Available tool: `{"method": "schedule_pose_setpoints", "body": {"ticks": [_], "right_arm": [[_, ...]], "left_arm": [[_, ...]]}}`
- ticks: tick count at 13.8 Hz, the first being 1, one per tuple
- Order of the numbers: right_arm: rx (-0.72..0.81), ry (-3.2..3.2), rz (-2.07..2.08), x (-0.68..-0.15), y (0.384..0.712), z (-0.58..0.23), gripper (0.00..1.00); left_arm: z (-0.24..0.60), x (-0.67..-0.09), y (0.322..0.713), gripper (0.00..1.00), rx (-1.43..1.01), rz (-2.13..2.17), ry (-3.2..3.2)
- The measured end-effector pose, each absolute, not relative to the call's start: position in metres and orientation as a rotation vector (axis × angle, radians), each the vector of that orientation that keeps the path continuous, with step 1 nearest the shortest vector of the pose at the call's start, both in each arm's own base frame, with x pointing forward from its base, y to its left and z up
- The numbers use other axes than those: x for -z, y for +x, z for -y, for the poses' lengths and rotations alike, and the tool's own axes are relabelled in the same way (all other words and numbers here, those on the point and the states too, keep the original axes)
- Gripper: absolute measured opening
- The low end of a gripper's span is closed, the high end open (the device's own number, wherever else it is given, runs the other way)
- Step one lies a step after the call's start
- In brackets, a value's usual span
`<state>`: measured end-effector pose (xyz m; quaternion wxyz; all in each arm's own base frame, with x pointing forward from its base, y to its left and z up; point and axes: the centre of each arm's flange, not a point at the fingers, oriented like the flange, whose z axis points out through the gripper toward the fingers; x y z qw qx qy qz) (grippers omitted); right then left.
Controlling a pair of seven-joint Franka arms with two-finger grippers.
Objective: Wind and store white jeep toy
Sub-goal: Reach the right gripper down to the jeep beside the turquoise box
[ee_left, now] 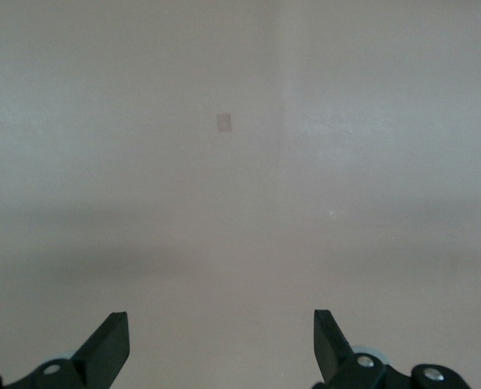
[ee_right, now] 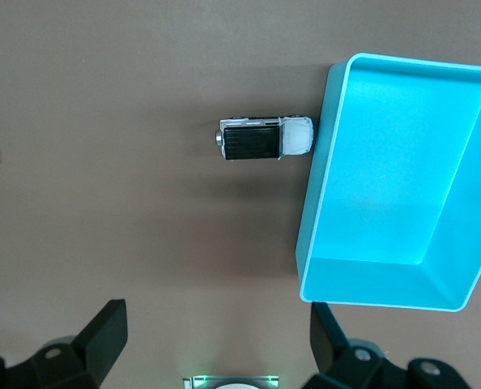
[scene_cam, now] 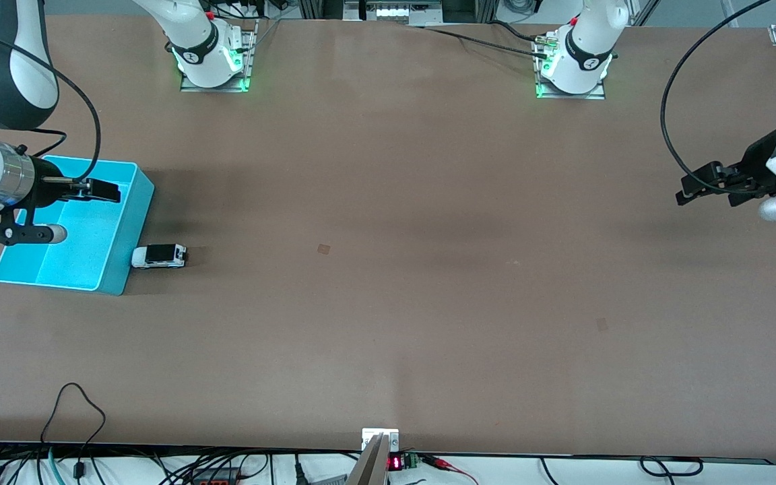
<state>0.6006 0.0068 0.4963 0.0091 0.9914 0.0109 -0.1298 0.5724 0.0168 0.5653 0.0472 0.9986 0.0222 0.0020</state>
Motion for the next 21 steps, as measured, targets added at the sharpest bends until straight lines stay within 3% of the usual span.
{"method": "schedule_pose_setpoints", "body": {"ticks": [6,11,21], "right_arm": [[0.468,3.109,-0.579,-0.487,0.593,0.005,1.0],[0.263,3.026,-1.106,-0.441,0.588,0.02,1.0],[0.073,2.504,-1.869,-0.322,0.559,0.005,1.0]], "left_arm": [[-0.013,-0.583,0.557,1.0,-0.031,-0.066,3.059],[-0.012,-0.584,0.555,1.0,-0.022,-0.063,3.063],[-0.01,-0.58,0.55,1.0,0.042,-0.055,3.064]]}}
